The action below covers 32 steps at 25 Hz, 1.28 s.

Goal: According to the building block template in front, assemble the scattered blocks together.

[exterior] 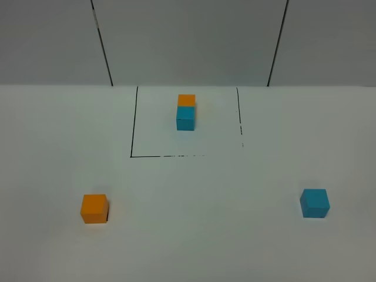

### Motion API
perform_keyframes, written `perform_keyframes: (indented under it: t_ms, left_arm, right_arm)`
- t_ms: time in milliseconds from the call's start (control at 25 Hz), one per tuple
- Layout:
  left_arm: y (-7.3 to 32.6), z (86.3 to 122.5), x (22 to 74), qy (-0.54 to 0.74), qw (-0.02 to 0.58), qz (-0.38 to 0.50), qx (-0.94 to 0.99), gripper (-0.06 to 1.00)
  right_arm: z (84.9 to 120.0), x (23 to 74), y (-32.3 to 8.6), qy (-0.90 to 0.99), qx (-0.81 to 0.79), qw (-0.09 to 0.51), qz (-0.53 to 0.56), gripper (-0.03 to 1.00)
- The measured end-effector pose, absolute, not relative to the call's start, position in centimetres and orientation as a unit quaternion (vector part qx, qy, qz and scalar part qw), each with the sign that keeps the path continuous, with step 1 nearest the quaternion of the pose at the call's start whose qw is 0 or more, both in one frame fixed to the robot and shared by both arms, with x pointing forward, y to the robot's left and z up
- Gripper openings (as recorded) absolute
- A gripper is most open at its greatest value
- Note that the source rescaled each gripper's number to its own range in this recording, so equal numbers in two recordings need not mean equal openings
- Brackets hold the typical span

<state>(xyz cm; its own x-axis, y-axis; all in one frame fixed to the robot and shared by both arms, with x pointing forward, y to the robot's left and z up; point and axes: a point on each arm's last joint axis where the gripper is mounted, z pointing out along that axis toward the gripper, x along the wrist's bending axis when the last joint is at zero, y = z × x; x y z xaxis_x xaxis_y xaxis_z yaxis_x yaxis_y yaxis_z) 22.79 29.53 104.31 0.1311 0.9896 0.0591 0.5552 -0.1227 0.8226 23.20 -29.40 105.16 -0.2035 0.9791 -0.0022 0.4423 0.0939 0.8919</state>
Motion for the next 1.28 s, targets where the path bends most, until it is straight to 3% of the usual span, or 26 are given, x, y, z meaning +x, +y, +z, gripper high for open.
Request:
perform_keyframes:
  t_ms: [1280]
  left_arm:
    - [29.8, 105.4, 23.5, 0.564, 0.343, 0.357, 0.661, 0.67]
  right_arm:
    - [105.2, 23.2, -29.4, 0.661, 0.537, 0.331, 0.405, 0.78]
